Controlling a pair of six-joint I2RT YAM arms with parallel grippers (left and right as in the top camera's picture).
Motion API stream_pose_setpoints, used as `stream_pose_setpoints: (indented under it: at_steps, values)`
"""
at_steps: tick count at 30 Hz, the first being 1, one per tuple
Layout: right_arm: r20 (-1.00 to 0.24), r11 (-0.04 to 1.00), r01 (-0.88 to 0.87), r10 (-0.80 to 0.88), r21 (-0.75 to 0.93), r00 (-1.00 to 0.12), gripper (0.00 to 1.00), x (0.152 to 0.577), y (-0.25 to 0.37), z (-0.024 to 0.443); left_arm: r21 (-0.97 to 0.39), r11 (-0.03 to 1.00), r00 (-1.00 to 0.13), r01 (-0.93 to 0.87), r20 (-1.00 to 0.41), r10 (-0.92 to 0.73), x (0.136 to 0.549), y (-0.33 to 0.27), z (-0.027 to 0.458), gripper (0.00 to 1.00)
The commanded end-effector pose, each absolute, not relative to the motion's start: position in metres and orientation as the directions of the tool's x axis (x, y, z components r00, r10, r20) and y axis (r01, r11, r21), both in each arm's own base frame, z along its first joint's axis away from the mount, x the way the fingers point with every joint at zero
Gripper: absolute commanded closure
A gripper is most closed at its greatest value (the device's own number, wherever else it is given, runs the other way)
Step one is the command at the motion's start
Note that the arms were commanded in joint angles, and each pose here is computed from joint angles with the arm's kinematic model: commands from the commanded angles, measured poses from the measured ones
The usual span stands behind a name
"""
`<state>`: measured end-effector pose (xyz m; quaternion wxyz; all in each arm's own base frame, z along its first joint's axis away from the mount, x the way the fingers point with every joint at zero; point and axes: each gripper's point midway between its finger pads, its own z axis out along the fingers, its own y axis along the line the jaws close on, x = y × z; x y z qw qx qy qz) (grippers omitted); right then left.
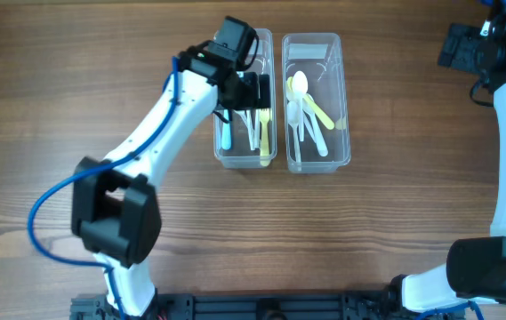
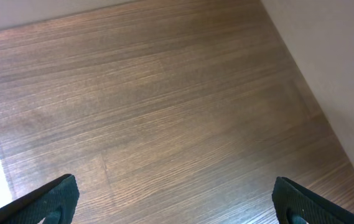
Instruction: Pack container
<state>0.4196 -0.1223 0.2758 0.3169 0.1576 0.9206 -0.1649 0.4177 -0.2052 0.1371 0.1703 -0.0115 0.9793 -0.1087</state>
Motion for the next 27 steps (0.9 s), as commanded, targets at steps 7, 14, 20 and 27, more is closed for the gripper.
stream_pose_setpoints:
  at_steps: [7,14,20,27]
  values:
    - [-0.643,0.887,0.412,0.194,-0.207,-0.741,0.00,0.421,-0.125,0.278,-0.273,0.947,-0.613,-0.170,-0.723,-0.319,0.403,-0.069,0.348,0.00]
    - [-0.643,0.887,0.412,0.193,-0.208,-0.741,0.00,0.421,-0.125,0.278,-0.303,0.917,-0.510,-0.261,-0.763,-0.397,0.369,-0.016,0.386,0.00]
    - [-0.643,0.887,0.412,0.193,-0.208,-0.741,0.00,0.421,-0.125,0.278,-0.310,0.912,-0.491,-0.269,-0.771,-0.406,0.365,-0.010,0.392,0.00]
    - [-0.643,0.887,0.412,0.194,-0.208,-0.741,0.00,0.421,-0.125,0.278,-0.309,0.912,-0.492,-0.269,-0.770,-0.406,0.365,-0.010,0.392,0.00]
